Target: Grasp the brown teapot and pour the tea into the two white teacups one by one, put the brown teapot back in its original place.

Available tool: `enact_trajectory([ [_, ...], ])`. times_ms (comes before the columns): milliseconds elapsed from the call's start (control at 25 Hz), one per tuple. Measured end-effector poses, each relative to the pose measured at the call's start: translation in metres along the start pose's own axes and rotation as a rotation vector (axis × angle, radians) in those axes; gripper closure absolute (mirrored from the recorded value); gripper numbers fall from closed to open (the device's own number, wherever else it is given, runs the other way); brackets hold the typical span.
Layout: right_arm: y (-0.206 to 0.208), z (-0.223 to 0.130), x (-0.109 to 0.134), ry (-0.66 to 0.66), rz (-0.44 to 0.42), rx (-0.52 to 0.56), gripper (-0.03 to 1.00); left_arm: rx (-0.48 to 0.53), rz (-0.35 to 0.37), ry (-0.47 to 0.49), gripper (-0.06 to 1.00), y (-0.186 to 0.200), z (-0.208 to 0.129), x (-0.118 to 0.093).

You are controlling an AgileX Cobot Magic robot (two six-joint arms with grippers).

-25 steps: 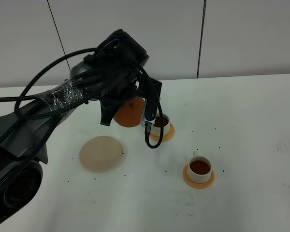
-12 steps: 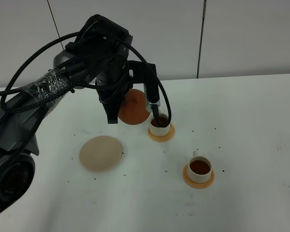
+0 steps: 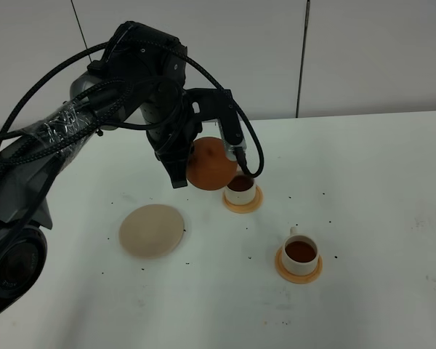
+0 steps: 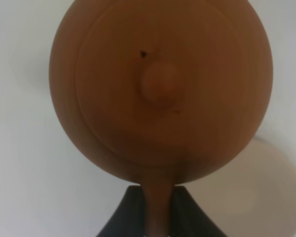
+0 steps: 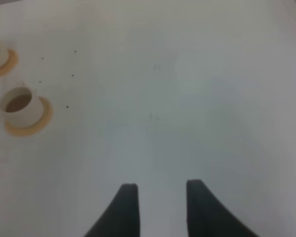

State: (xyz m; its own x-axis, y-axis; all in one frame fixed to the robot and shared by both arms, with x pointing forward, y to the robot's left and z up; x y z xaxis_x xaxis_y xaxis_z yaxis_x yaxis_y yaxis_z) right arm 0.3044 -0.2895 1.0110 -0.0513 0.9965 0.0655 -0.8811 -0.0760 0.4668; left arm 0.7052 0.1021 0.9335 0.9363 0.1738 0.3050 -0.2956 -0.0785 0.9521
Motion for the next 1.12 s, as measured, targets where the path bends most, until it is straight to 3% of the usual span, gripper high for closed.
enact_trajectory([
  [480, 0.0, 0.0, 0.0, 0.0, 0.0, 0.0, 0.73, -0.017, -0.015, 0.027, 0.77, 0.004, 0.001, -0.003],
  [760, 0.0, 0.0, 0.0, 0.0, 0.0, 0.0, 0.73, -0.005, 0.015, 0.094, 0.77, 0.047, -0.023, -0.014],
  [920, 0.0, 0.0, 0.0, 0.0, 0.0, 0.0, 0.73, 0.05, -0.003, 0.122, 0.77, 0.054, -0.046, -0.033],
  [1120, 0.0, 0.0, 0.0, 0.0, 0.0, 0.0, 0.73, 0.138, -0.093, 0.154, 0.77, 0.028, -0.069, -0.06],
])
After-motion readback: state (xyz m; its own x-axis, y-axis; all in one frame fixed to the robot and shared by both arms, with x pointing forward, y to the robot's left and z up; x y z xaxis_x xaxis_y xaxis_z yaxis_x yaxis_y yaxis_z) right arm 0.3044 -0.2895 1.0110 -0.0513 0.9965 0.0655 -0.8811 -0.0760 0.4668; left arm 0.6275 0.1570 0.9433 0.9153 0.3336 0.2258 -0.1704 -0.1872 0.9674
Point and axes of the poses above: a point on each arm's last joint axis where the gripper is mounted, y pointing back along that axis away from the gripper, x along the wrist's bending axis when the last joint is at zero, z = x × y, the point moved 8 cm from there along -y, pointing out along that axis toward the gripper, and after that the axes turned 1 degree about y, right-handed, at the moved point
